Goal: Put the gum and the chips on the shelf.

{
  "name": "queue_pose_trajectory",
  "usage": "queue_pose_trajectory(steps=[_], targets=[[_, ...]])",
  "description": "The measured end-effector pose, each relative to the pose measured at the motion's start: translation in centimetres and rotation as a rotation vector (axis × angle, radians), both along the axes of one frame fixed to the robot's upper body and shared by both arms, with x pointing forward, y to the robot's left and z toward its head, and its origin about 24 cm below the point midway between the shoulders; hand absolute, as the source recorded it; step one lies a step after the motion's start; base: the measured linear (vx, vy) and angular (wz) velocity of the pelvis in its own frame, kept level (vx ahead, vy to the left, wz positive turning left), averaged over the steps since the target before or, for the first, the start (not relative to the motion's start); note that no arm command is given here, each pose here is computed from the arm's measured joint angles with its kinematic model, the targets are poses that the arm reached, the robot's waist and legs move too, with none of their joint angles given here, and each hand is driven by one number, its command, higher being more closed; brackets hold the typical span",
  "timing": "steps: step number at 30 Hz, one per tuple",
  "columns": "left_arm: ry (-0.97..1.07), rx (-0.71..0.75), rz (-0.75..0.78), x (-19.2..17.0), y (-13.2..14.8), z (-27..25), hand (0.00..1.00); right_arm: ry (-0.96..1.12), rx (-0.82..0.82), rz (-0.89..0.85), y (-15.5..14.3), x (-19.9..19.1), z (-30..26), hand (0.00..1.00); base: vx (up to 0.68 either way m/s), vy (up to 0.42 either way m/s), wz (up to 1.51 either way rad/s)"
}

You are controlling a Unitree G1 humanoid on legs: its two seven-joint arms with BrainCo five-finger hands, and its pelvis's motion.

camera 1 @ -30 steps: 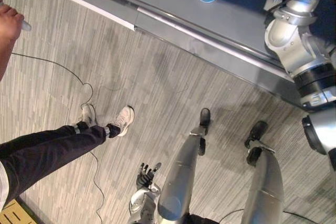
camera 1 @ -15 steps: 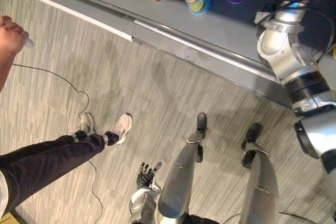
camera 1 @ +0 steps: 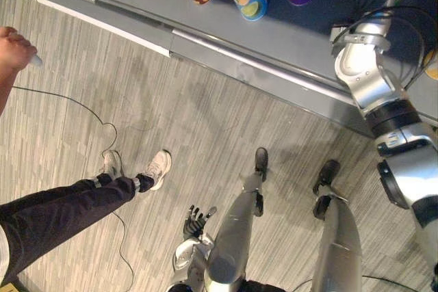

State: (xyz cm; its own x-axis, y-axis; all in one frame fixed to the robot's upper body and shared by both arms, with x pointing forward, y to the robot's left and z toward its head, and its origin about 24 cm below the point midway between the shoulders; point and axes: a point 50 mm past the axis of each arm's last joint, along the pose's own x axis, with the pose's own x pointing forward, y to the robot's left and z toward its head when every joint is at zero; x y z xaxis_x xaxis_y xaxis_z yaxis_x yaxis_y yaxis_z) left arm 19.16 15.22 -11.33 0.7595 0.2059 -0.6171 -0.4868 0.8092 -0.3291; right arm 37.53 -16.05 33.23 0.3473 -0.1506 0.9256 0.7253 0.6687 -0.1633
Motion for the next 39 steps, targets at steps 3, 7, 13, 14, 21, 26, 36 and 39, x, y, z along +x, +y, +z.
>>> queue_pose_trajectory(steps=[3, 7, 13, 14, 21, 26, 36, 39], targets=[[-0.001, -0.001, -0.003, 0.0, 0.0, 0.0, 0.00, 0.035, -0.039, 0.016, 0.3, 0.2, -0.3, 0.00, 0.01, -0.043, 0.00], [-0.003, -0.002, -0.022, 0.4, -0.1, 0.1, 0.00, 0.080, -0.094, 0.039, 1.0, 0.5, -0.6, 0.00, 0.01, -0.040, 0.01], [-0.008, -0.008, -0.024, 0.6, -0.1, 0.1, 0.00, 0.103, -0.109, 0.041, 1.0, 0.6, -0.7, 0.00, 0.01, -0.041, 0.06], [-0.008, -0.007, -0.024, 0.6, -0.1, 0.1, 0.00, 0.111, -0.111, 0.038, 1.0, 0.6, -0.7, 0.00, 0.00, -0.036, 0.03], [-0.006, -0.014, -0.026, 0.6, -0.1, 0.1, 0.00, 0.138, -0.133, 0.044, 1.5, 0.8, -0.9, 0.00, -0.01, -0.036, 0.00], [-0.010, -0.018, -0.016, 0.7, 0.0, 0.2, 0.00, 0.157, -0.105, 0.049, 1.3, 0.9, -0.9, 0.00, -0.01, -0.039, 0.06], [-0.019, -0.028, -0.014, 1.0, -0.3, 0.3, 0.00, 0.147, -0.085, 0.047, 1.2, 0.8, -0.1, 0.00, -0.01, -0.032, 0.03], [-0.019, -0.027, -0.014, 1.0, -0.3, 0.3, 0.00, 0.137, -0.088, 0.054, 1.4, 0.7, 0.3, 0.00, 0.01, -0.023, 0.01]])
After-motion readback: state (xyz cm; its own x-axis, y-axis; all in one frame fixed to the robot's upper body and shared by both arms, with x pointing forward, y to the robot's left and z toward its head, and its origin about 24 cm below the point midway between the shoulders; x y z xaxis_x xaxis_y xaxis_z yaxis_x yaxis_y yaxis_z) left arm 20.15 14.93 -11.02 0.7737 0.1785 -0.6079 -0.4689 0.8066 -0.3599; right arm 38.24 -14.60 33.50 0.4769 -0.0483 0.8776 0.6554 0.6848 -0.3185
